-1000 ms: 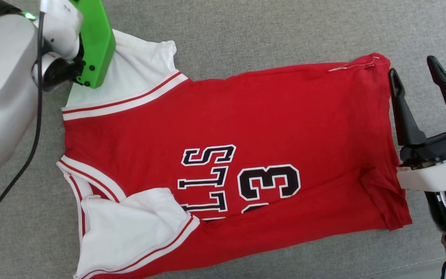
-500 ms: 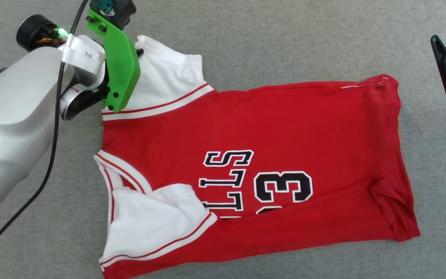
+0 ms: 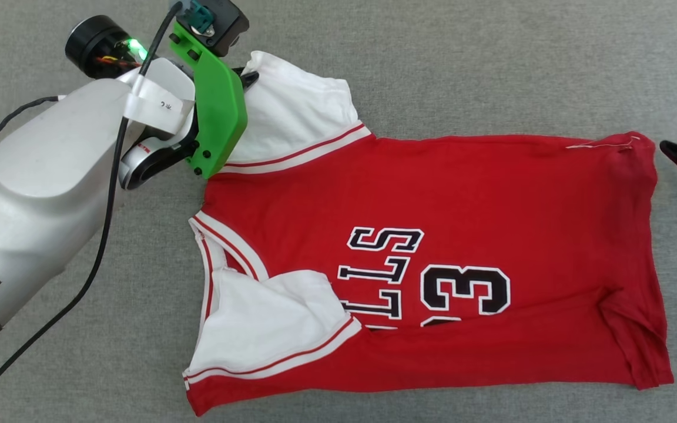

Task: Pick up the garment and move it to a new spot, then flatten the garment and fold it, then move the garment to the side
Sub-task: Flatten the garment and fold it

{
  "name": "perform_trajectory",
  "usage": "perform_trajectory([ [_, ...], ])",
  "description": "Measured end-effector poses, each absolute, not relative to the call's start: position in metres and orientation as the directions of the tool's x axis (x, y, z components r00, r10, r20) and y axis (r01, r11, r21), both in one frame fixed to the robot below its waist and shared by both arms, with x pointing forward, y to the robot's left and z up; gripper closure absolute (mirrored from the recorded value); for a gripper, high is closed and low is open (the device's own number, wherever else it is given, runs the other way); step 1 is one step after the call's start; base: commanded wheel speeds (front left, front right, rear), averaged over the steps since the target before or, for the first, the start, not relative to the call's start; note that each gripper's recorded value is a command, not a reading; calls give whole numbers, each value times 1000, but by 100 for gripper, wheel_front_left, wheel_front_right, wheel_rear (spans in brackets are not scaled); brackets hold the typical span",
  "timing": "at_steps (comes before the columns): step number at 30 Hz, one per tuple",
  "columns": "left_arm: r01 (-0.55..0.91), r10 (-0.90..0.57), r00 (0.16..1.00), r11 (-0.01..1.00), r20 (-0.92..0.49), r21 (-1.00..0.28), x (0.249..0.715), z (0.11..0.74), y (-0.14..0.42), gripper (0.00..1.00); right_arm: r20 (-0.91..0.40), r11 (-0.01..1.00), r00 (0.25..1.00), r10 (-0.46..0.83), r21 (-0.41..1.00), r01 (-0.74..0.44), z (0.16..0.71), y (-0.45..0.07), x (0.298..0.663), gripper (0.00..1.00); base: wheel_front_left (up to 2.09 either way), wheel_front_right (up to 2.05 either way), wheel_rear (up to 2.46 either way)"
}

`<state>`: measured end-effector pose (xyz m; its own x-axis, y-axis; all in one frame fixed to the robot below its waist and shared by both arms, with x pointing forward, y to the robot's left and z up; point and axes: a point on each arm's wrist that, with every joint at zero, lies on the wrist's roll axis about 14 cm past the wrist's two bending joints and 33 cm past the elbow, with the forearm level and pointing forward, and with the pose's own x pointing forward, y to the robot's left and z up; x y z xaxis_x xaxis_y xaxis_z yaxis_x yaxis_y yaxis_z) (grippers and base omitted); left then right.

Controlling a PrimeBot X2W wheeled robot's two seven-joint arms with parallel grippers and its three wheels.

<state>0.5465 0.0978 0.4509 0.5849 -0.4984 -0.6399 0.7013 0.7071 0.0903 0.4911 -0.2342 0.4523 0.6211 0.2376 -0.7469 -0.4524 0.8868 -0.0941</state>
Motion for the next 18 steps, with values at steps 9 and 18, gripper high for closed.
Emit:
perform_trajectory([
  [9, 705, -512, 581, 705, -632, 77, 555, 440, 97, 100, -850, 891, 473, 232, -9, -454, 390, -219, 499, 0, 0, 0, 0],
  [18, 692, -503, 582, 719, -639, 65, 557, 428, 105, 100, -886, 884, 403, 227, 14, -467, 352, -219, 490, 80, 0, 0, 0],
])
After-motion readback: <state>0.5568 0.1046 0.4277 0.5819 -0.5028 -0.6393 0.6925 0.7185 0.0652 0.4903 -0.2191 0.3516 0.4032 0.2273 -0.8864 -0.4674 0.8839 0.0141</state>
